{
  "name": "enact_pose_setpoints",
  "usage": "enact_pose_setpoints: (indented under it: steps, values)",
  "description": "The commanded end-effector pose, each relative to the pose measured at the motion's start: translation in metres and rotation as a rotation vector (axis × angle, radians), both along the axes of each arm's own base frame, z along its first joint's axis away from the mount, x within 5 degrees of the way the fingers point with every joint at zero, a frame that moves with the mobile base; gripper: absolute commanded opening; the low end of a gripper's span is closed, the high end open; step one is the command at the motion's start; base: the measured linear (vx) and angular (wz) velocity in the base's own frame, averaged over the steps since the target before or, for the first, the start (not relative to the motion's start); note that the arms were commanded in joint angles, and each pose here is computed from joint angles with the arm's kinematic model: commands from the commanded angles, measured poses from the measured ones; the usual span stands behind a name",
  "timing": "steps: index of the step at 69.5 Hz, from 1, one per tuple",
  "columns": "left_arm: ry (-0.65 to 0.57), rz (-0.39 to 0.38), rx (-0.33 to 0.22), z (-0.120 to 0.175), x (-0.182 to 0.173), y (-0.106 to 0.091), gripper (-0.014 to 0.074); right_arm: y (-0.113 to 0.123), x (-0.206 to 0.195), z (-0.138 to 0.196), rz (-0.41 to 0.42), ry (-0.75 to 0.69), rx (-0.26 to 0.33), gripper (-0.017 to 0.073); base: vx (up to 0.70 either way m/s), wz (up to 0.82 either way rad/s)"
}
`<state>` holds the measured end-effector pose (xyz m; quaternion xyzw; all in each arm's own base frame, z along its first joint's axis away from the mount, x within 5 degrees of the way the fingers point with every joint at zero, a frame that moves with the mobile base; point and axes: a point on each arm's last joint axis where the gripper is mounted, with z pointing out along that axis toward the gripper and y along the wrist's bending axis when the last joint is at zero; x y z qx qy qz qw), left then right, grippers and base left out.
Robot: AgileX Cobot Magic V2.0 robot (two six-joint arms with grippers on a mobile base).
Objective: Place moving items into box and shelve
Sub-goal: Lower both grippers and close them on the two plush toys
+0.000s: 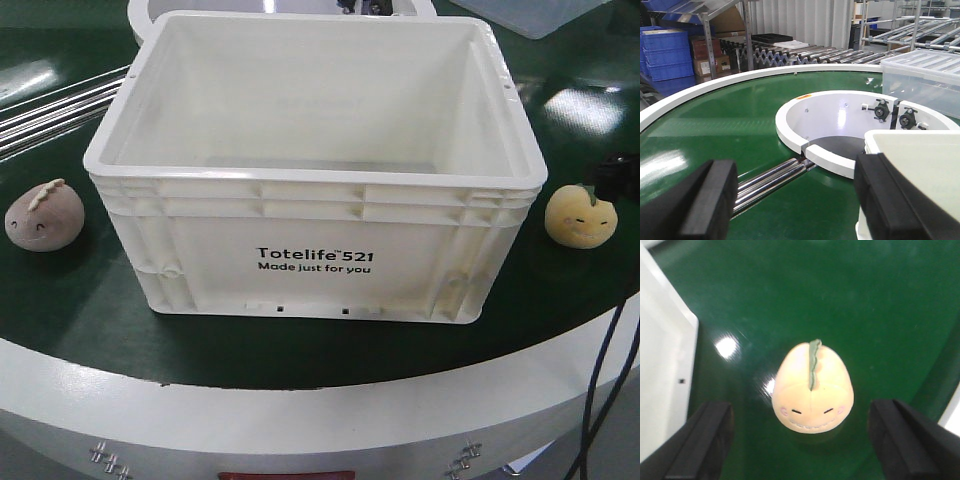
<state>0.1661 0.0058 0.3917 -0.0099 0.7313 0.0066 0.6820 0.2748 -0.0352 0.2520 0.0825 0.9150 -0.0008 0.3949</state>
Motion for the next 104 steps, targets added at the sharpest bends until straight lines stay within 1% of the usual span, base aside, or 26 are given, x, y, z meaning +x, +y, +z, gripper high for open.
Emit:
enact_pose_setpoints:
  steps: [1, 23, 46, 51, 53, 56, 60, 67, 68, 70, 71, 75, 80, 86, 90, 98, 104]
  values:
    - [-0.108, 0.010, -0.011, 0.019, -0.004, 0.001, 0.0574, -0.005, 0.014, 0.013, -0.012, -0.125, -0.032, 0.0594, 0.00, 0.00]
    - [-0.079, 0.006, -0.012, 0.017, -0.004, 0.000, 0.0574, -0.009, 0.037, -0.026, -0.014, -0.067, -0.037, 0.0594, 0.00, 0.00]
    - [-0.071, 0.004, -0.011, 0.016, -0.004, 0.000, 0.0574, -0.012, 0.052, -0.054, -0.017, -0.051, -0.046, 0.0594, 0.00, 0.00]
    - [-0.071, 0.004, -0.011, 0.016, -0.004, 0.000, 0.0574, -0.013, 0.054, -0.061, -0.017, -0.038, -0.045, 0.0580, 0.00, 0.00]
    - [-0.071, 0.004, -0.011, 0.016, -0.004, 0.000, 0.0574, -0.013, 0.055, -0.063, -0.017, -0.030, -0.044, 0.0566, 0.00, 0.00]
    - [-0.071, 0.004, -0.011, 0.016, -0.004, 0.000, 0.0574, -0.013, 0.055, -0.066, -0.017, -0.022, -0.042, 0.0520, 0.00, 0.00]
    - [-0.071, 0.004, -0.011, 0.016, -0.004, 0.000, 0.0574, -0.013, 0.056, -0.069, -0.017, -0.013, -0.041, 0.0428, 0.00, 0.00]
    - [-0.074, 0.006, -0.004, 0.016, -0.004, 0.000, 0.0574, -0.013, 0.055, -0.069, -0.003, -0.002, -0.053, 0.0151, 0.00, 0.00]
    - [-0.076, 0.006, -0.004, 0.017, -0.004, 0.000, 0.0574, -0.013, 0.055, -0.069, -0.001, -0.002, -0.055, 0.0088, 0.00, 0.00]
    - [-0.080, 0.007, -0.002, 0.017, -0.004, 0.000, 0.0574, -0.013, 0.055, -0.069, 0.002, -0.001, -0.058, 0.0006, 0.00, 0.00]
    - [-0.080, 0.007, -0.001, 0.017, -0.003, 0.001, 0.0574, -0.013, 0.055, -0.070, 0.002, 0.004, -0.057, -0.0013, 0.00, 0.00]
    - [-0.078, 0.010, 0.021, 0.017, -0.001, 0.001, 0.0574, -0.012, 0.055, -0.070, 0.003, 0.007, -0.056, -0.0013, 0.00, 0.00]
    - [-0.049, 0.012, 0.037, 0.012, 0.008, 0.002, 0.0574, -0.012, 0.054, -0.070, 0.006, 0.013, -0.058, -0.0010, 0.00, 0.00]
    - [-0.001, 0.015, 0.040, 0.002, 0.023, 0.003, 0.0574, -0.012, 0.054, -0.071, 0.013, 0.021, -0.062, -0.0010, 0.00, 0.00]
    - [0.032, 0.034, 0.028, -0.006, 0.036, 0.007, 0.0574, -0.012, 0.053, -0.071, 0.021, 0.028, -0.069, -0.0008, 0.00, 0.00]
    - [0.089, 0.086, -0.025, -0.024, 0.061, 0.020, 0.0574, -0.012, 0.052, -0.073, 0.035, 0.047, -0.077, -0.0007, 0.00, 0.00]
    - [0.145, 0.115, -0.031, -0.041, 0.079, 0.028, 0.0574, -0.012, 0.051, -0.073, 0.041, 0.058, -0.079, -0.0007, 0.00, 0.00]
